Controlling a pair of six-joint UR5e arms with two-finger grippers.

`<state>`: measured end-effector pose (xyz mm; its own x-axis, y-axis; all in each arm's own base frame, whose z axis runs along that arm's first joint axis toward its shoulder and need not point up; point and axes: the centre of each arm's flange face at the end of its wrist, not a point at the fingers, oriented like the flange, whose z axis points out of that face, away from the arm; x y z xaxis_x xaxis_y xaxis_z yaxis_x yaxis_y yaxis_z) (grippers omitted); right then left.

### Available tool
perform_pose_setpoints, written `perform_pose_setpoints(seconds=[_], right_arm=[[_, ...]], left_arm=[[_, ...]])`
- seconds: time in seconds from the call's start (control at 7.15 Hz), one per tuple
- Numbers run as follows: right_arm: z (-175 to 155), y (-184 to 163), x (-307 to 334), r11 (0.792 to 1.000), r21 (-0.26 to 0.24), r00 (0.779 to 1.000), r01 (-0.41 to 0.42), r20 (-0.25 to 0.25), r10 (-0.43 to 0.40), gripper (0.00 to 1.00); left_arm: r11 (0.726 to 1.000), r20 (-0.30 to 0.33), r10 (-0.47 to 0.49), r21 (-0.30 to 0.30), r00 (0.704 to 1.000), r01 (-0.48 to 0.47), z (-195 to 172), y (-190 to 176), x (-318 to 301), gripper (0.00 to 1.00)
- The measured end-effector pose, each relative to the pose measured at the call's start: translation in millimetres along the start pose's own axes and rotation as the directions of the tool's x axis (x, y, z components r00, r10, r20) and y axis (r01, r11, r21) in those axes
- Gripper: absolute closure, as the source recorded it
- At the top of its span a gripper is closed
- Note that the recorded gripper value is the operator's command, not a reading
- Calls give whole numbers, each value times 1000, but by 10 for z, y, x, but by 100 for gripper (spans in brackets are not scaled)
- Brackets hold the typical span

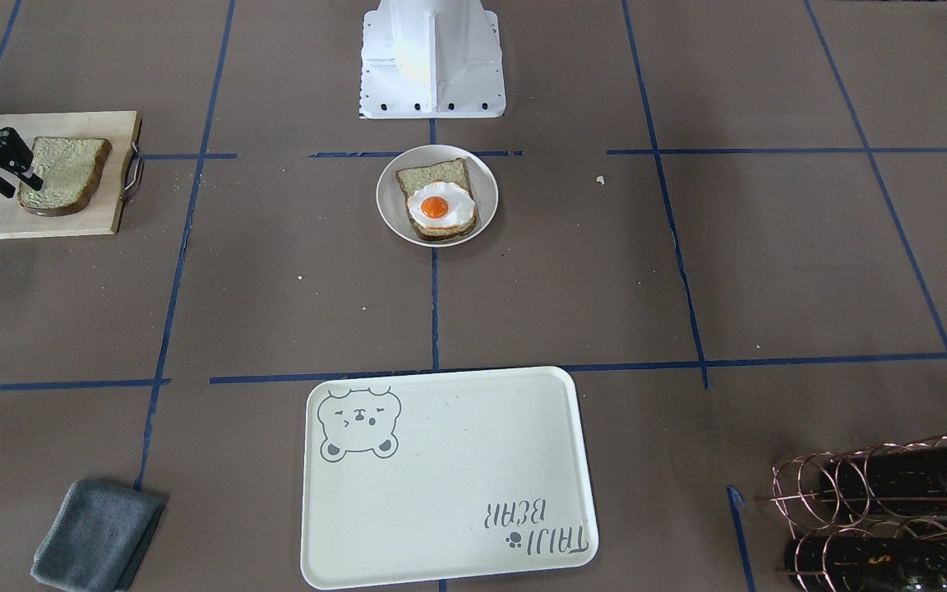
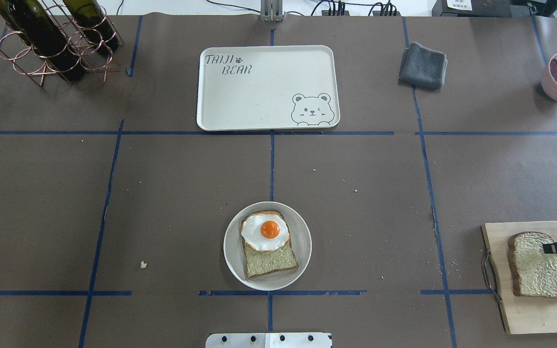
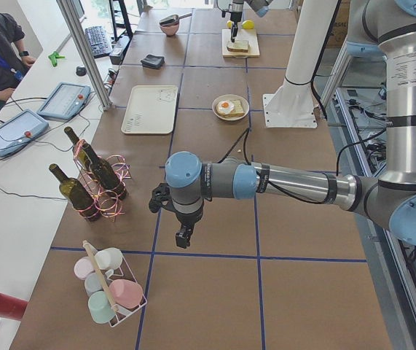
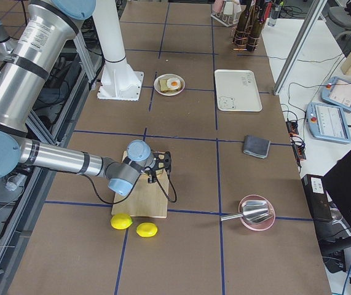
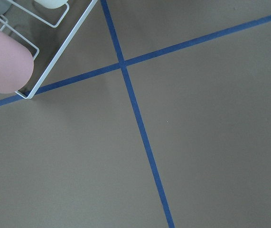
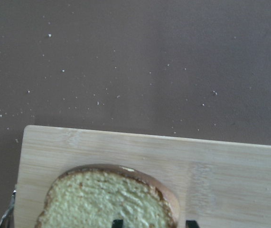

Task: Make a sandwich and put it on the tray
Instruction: 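Lower the right gripper onto the bread slice on the wooden board and grasp it, then lift the bread slice with the right gripper and carry it over the plate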

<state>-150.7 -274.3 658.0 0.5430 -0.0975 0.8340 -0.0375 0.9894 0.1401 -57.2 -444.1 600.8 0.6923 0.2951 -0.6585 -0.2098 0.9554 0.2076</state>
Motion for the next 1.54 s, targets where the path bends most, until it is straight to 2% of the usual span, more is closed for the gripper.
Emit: perform_pose_setpoints(seconds=[0.84, 0.98, 1.26, 1.54], right_arm=[[0, -9, -27, 1000, -6, 1000, 22, 12, -22, 100], [-6, -20, -83, 999, -20, 999, 31, 35, -31, 100], [-61, -86, -204, 998, -51, 993, 47, 114, -41, 100], [-113, -281, -368, 996, -61, 980, 68, 193, -55, 100]], left_arm=[[1000, 0, 1, 1, 1000, -1, -5, -2, 5, 0], [1000, 0, 1, 1, 1000, -1, -5, -2, 5, 0], [1000, 0, 1, 1, 1000, -1, -6, -2, 5, 0], [1000, 0, 1, 1, 1000, -1, -6, -2, 5, 0]])
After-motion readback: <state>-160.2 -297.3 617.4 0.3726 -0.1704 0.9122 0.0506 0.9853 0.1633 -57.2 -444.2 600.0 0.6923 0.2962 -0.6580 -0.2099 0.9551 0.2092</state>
